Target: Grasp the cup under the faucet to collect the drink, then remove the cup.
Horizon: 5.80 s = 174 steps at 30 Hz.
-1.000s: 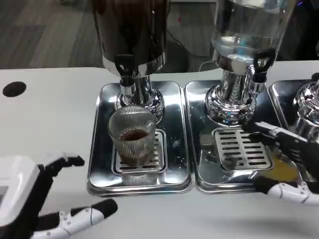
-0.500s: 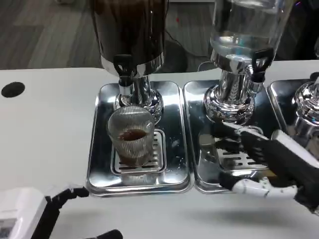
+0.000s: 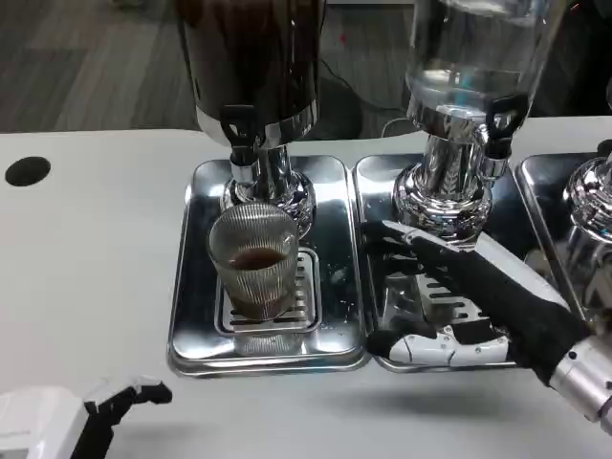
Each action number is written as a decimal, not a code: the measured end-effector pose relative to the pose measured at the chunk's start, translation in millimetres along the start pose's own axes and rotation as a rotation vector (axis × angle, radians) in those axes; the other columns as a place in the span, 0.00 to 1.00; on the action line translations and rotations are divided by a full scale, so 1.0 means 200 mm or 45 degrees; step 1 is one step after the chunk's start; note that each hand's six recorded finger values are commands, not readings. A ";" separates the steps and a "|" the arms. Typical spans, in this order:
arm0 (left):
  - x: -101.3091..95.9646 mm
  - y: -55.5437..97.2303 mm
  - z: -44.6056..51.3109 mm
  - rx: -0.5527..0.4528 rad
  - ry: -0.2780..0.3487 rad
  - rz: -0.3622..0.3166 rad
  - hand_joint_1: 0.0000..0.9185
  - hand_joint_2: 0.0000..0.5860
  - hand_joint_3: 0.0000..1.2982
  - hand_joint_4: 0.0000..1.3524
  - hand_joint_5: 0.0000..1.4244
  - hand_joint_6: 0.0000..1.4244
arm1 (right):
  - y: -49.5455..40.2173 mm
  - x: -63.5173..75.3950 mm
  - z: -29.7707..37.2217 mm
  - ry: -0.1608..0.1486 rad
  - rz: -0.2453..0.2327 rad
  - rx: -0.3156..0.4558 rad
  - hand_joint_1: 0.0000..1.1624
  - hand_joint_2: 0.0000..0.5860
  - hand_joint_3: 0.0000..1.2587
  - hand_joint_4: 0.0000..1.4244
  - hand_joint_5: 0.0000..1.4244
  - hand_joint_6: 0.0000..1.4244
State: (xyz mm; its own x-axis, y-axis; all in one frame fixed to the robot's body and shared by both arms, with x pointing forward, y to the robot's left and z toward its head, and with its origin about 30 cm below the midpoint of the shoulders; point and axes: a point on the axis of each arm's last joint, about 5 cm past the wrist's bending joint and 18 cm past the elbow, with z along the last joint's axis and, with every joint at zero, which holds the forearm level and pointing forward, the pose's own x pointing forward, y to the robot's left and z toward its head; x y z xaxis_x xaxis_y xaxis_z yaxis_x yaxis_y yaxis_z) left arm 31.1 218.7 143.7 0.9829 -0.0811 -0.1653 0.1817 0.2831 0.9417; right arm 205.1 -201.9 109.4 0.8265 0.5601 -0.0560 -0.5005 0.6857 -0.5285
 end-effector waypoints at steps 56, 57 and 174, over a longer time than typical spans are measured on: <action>-0.18 -0.03 -0.057 -0.049 0.070 -0.056 0.00 0.11 0.34 0.29 0.34 0.49 | 0.157 0.44 0.186 -0.048 0.035 -0.156 0.58 0.18 0.06 0.05 0.09 0.03; -0.18 -0.03 -0.059 -0.055 0.070 -0.051 0.00 0.11 0.34 0.29 0.34 0.50 | 0.162 0.45 0.192 -0.047 0.035 -0.168 0.58 0.18 0.06 0.05 0.09 0.03; -0.20 0.02 -0.101 -0.085 0.095 -0.065 0.01 0.16 0.37 0.34 0.39 0.54 | 0.258 0.58 0.098 0.121 0.016 0.018 0.53 0.19 0.14 0.12 0.14 0.02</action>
State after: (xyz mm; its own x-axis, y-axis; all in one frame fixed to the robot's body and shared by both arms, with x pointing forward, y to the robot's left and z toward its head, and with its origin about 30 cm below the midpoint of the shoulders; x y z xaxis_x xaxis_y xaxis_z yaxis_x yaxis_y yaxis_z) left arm -7.3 242.4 148.2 0.9713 -0.0261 -0.2363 0.2307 0.3436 0.9104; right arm 270.7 -92.0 92.2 0.8404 0.5228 -0.1428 -0.5141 0.6856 -0.5154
